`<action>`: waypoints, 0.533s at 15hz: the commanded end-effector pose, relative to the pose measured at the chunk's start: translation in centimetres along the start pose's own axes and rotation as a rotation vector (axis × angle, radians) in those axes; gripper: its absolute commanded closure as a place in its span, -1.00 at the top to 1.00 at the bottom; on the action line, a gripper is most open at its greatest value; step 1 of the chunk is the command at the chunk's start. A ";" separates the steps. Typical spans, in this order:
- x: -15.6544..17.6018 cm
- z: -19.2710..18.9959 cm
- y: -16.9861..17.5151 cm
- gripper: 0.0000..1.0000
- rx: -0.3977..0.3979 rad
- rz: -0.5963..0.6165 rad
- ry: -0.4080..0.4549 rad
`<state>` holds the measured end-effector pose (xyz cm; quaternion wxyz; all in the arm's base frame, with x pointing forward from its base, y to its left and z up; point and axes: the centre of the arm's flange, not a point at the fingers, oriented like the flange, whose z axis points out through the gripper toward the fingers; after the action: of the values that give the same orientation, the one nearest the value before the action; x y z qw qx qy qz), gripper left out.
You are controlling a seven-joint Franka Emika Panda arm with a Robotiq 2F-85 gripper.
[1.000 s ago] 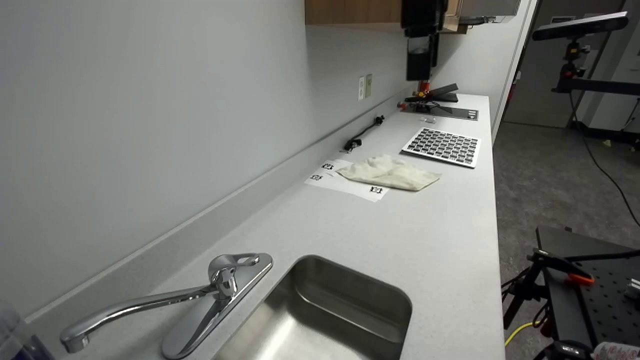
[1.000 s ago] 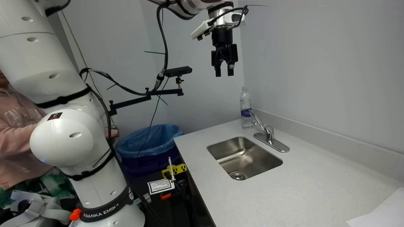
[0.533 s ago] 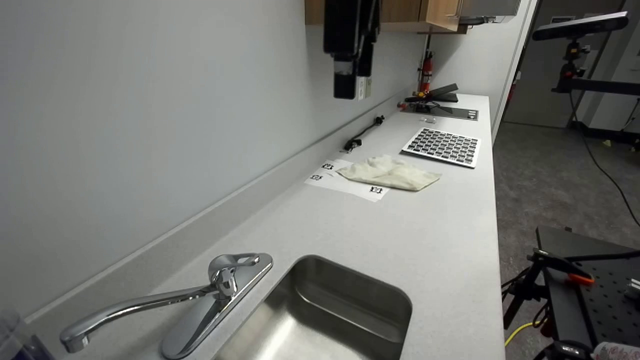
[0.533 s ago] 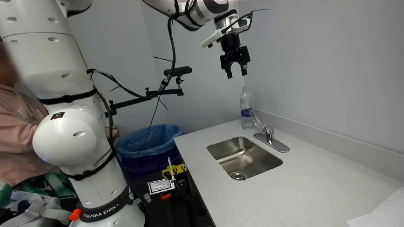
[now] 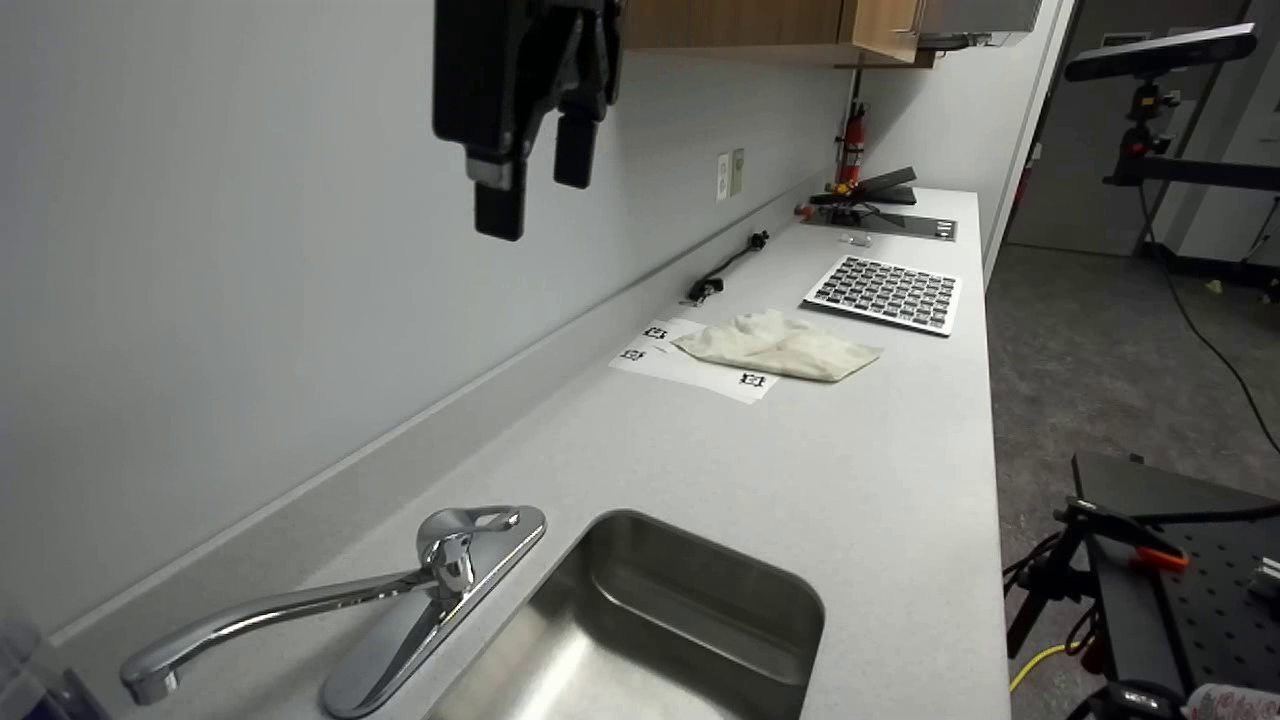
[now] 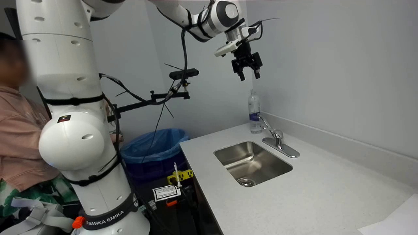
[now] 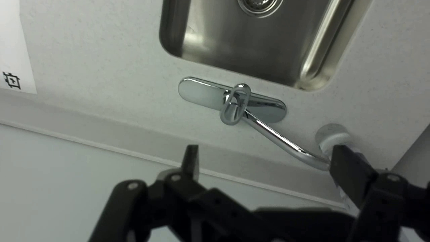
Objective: Turn the tap nozzle from the left to the middle
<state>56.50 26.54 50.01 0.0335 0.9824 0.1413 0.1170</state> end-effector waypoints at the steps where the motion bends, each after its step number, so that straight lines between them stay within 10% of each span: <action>1: 2.7 1.9 -1.4 1.00 0.021 -0.002 0.064; 8: 2.1 4.2 -1.4 1.00 0.040 -0.010 0.032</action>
<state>59.09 28.31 46.28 0.0123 0.9802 0.1490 0.1297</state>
